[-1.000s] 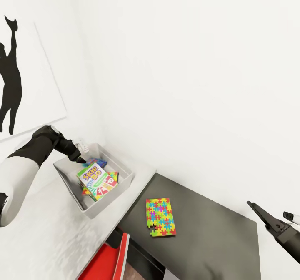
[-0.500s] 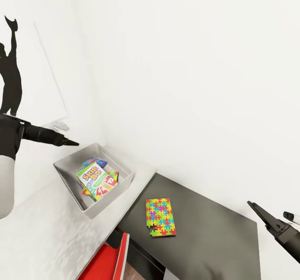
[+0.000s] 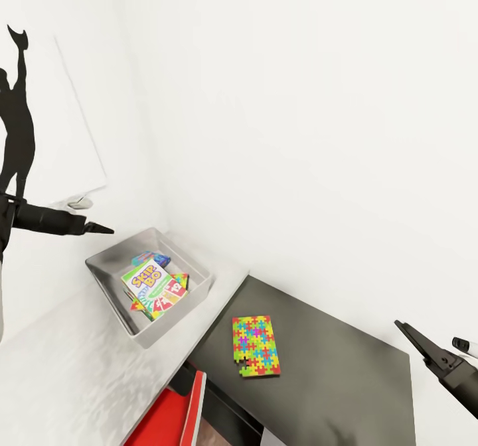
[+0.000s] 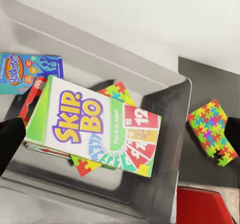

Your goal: Put all the toys in the child's room - the three board games (two on the bed and one on the table), the two jigsaw puzzles on the table, and the tennis ball on the table - inside the toy box on the table in the child's room.

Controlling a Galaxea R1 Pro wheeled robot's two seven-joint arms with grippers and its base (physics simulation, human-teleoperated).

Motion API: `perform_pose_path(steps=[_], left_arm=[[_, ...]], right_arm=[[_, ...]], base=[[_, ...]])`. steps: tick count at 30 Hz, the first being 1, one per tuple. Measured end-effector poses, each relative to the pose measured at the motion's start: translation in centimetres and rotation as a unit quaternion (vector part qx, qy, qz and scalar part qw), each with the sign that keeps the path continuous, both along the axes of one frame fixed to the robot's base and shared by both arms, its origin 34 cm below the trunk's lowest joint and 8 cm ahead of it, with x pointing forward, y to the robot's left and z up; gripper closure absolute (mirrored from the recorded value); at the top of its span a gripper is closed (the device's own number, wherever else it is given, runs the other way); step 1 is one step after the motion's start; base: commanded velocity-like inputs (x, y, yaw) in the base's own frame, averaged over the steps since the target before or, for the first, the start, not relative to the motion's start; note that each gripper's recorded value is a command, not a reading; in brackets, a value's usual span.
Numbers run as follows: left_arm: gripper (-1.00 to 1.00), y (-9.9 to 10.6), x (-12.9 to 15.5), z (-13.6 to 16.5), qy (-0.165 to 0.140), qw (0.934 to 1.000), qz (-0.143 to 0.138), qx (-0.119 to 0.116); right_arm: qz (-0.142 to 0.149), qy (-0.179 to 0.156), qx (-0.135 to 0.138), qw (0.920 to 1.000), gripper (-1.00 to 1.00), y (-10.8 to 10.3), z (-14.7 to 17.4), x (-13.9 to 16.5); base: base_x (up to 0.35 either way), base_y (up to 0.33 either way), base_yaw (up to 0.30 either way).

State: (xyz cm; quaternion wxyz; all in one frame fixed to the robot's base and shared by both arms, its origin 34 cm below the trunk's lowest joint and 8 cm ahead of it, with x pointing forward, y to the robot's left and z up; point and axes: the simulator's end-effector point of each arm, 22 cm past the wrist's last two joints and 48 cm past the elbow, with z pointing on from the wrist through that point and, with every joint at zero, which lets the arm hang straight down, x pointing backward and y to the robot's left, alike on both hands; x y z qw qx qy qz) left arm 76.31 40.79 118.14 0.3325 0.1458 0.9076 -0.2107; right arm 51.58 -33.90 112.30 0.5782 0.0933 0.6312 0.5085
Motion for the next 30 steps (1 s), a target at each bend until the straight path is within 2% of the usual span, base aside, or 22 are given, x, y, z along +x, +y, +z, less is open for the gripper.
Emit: perform_pose_path(steps=[6,11,20,30], left_arm=[[-1.00,0.1,-0.8,-1.8,0.029,0.9991,0.022,-0.020],[-1.00,0.0,-1.0,-2.3,0.041,0.9982,0.032,-0.030],[-1.00,0.0,-1.2,-2.0,0.041,0.9979,0.037,-0.034],[-1.00,0.0,-1.4,-1.1,0.034,0.9980,0.038,-0.037]], right_arm=[[0.000,0.000,0.000,1.0000,-1.00,0.0,0.0,0.0],[0.000,-0.001,0.000,1.0000,-1.00,0.0,0.1,0.0],[0.000,-0.005,0.000,1.0000,-1.00,0.0,0.4,-0.1],[0.000,-0.012,0.001,0.9999,-1.00,0.1,0.9,-0.3]], base=[[0.000,0.000,0.000],[0.000,0.000,-0.042],[-0.004,0.000,-0.159],[-0.138,0.000,-0.192]])
